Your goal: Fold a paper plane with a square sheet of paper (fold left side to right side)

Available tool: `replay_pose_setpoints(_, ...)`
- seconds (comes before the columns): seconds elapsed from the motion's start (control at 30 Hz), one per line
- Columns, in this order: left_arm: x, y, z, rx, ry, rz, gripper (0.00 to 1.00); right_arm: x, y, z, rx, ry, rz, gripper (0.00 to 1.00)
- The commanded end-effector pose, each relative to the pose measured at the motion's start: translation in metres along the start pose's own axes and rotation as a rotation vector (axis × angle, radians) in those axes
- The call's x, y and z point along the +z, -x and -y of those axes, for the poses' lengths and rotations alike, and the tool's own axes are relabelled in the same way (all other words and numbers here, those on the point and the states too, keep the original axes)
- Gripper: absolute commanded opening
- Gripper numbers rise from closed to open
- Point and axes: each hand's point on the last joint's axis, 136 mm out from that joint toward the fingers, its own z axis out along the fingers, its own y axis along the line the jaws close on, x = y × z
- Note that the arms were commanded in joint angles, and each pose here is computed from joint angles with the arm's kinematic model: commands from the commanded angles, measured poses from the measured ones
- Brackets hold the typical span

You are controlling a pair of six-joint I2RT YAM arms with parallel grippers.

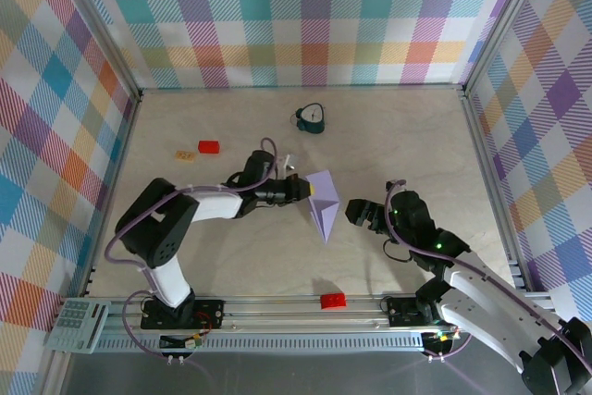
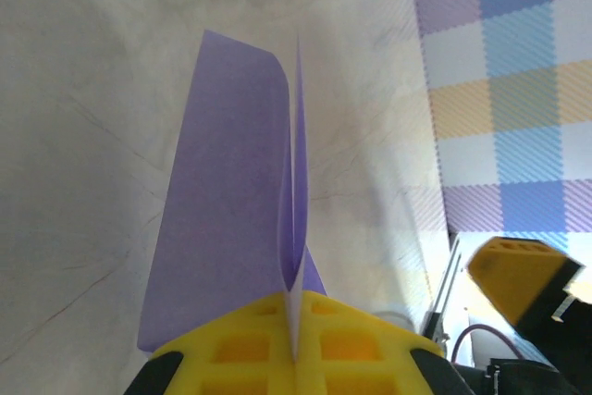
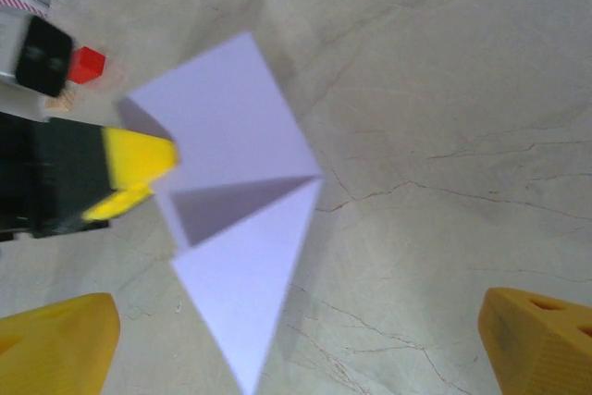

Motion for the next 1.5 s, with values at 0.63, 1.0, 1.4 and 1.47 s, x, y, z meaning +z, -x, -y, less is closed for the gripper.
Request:
replay_pose_setpoints(0.63, -0.112, -0.016, 0.074, 0.332, -0.336, -0.042, 0.0, 0.007, -0.003, -0.133, -0.139, 0.681, -0.242, 1.0)
replay_pose_setpoints(1.0, -0.112, -0.019, 0.074, 0.324, -0.349, -0.059, 0.0, 0.011, 0.007, -0.161, -0.18, 0.797, -0.288, 0.77)
replay_pose_setpoints(1.4, -0.109, -0.02, 0.069, 0.314, -0.335, -0.069, 0.0, 0.019, 0.025, -0.172, -0.254, 0.763, -0.27, 0.56)
replay_pose_setpoints(1.47, -0.11, -0.021, 0.07, 0.315, -0.337, -0.07, 0.0, 0.022, 0.028, -0.172, -0.258, 0.755, -0.268, 0.54)
